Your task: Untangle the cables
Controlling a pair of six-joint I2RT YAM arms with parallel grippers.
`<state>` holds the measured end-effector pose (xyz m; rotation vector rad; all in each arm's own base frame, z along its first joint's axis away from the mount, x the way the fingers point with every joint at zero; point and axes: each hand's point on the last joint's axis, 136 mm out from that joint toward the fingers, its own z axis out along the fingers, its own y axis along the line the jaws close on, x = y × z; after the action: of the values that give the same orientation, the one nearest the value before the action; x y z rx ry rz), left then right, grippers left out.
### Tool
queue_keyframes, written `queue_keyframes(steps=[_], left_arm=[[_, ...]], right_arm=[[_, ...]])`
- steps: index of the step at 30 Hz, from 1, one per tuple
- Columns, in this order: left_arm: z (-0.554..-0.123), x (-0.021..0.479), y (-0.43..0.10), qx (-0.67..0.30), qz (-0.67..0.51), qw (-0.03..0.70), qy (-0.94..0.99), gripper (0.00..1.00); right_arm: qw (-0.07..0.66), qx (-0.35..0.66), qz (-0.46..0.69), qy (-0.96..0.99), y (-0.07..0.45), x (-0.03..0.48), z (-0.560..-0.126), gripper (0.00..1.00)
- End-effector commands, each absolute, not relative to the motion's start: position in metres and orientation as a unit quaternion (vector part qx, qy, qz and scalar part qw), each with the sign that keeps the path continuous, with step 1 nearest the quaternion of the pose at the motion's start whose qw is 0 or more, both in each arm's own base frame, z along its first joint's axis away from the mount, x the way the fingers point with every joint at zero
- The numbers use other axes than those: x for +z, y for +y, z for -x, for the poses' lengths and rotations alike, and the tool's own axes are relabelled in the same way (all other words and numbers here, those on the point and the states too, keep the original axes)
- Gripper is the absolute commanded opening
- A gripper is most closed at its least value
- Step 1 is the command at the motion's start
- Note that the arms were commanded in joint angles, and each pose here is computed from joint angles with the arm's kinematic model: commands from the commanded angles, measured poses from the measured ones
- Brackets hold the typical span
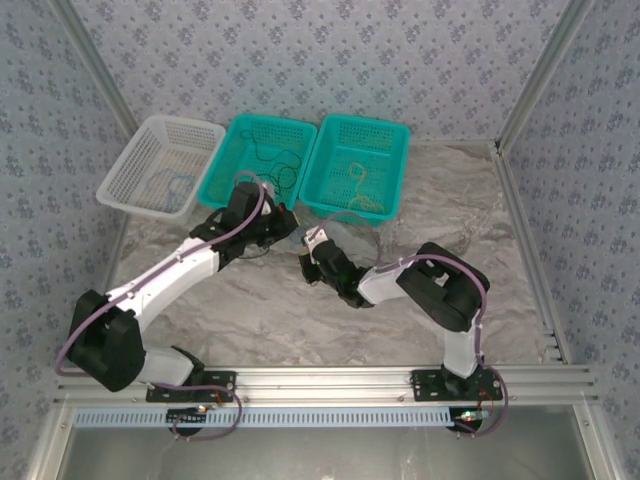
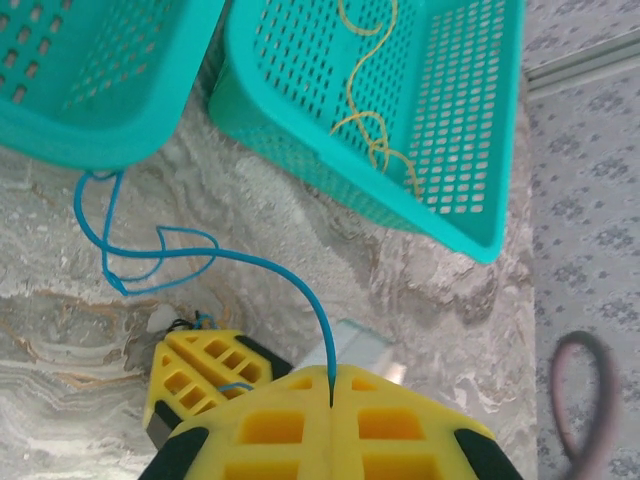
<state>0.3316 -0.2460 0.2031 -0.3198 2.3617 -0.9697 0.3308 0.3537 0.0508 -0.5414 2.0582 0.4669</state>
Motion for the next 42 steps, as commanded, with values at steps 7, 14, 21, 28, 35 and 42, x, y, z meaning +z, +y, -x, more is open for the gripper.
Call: queue_keyframes(steps=[7, 14, 21, 28, 35, 42], left_arm=[[-0.342, 0.277, -0.235, -0.396, 0.092, 0.361, 0.839, 0.00], [-0.347, 0.310, -0.223, -0.388, 0.078, 0.399, 0.827, 0.00], [-0.351, 0.338, -0.207, -0.384, 0.078, 0.439, 0.809, 0.00], [-0.354, 0.362, -0.189, -0.370, 0.079, 0.471, 0.797, 0.00], [-0.348, 0.392, -0.171, -0.357, 0.064, 0.502, 0.785, 0.00], [-0.337, 0.397, -0.168, -0.351, 0.023, 0.493, 0.795, 0.00]], right_arm=[[0.431, 0.166, 0.203, 0.863, 0.346, 0.024, -0.332, 0.15], [0.424, 0.159, 0.197, 0.869, 0.343, 0.017, -0.331, 0.16], [0.419, 0.156, 0.194, 0.873, 0.341, 0.014, -0.330, 0.17], [0.420, 0.151, 0.185, 0.876, 0.337, 0.013, -0.331, 0.20], [0.417, 0.154, 0.165, 0.881, 0.328, 0.016, -0.332, 0.26], [0.448, 0.177, 0.137, 0.865, 0.317, 0.068, -0.336, 0.43]])
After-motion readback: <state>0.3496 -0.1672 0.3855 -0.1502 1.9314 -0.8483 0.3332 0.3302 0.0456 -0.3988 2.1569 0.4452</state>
